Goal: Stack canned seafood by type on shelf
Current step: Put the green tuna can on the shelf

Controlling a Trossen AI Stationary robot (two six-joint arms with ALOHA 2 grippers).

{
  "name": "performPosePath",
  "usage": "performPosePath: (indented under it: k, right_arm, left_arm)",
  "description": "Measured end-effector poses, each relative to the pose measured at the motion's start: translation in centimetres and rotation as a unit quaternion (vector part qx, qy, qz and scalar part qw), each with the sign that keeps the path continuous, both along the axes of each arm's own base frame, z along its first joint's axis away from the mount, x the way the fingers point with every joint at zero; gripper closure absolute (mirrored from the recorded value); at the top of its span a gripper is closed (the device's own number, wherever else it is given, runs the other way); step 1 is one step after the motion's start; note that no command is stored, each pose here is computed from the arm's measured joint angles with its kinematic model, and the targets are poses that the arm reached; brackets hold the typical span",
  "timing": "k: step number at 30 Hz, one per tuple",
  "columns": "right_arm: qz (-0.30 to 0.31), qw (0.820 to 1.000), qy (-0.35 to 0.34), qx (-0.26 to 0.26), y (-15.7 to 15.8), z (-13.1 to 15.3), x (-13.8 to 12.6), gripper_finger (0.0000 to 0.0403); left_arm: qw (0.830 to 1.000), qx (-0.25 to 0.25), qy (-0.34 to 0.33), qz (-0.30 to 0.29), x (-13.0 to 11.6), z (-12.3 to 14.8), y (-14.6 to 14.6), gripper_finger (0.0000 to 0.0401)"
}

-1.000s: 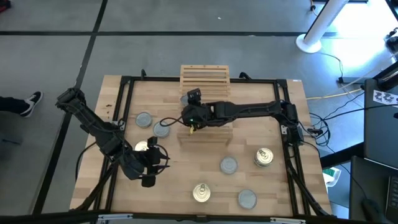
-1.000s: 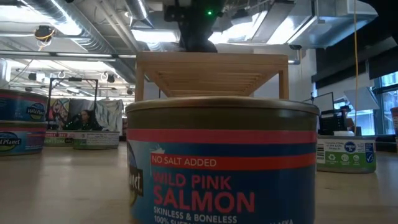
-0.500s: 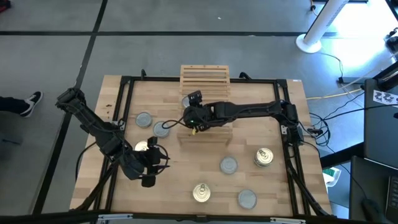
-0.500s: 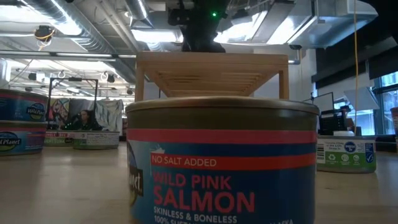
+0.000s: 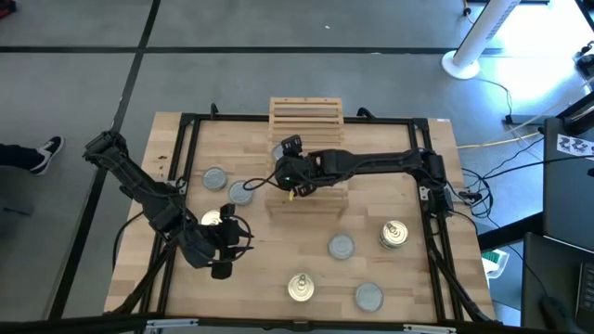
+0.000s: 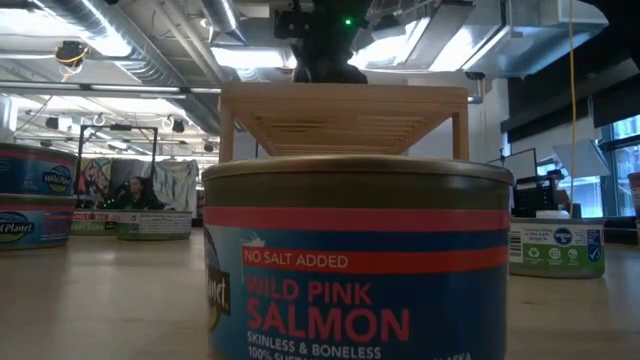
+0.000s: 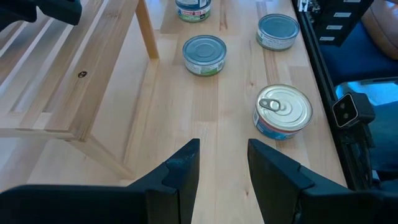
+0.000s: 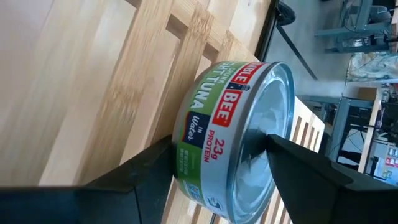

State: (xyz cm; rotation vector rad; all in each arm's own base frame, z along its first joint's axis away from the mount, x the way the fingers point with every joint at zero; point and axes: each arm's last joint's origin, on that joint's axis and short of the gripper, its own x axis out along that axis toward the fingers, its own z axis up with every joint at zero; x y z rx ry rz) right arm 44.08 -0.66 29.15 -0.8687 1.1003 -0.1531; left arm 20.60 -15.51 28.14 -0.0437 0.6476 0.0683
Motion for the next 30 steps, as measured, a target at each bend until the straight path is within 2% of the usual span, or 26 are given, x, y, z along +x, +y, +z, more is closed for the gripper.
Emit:
performPosePath:
  k: [16, 22, 30]
  right_arm:
    - [0.004, 1.0, -0.013, 0.006, 0.1, 1.5, -0.8, 0.015]
    - [0.005, 1.0, 0.003, 0.009, 0.0, 2.1, -1.7, 0.015]
    - [-0.007, 0.998, 0.033, 0.061, 0.6, 1.8, -2.7, 0.015]
  left_arm:
    - [1.0, -0.001, -0.001, 0.0, 0.0, 0.0, 0.0, 0.0271]
    - [1.0, -0.001, -0.001, 0.0, 0.0, 0.0, 0.0, 0.0271]
    - [1.0, -0.001, -0.001, -0.001, 0.0, 0.0, 0.0, 0.0271]
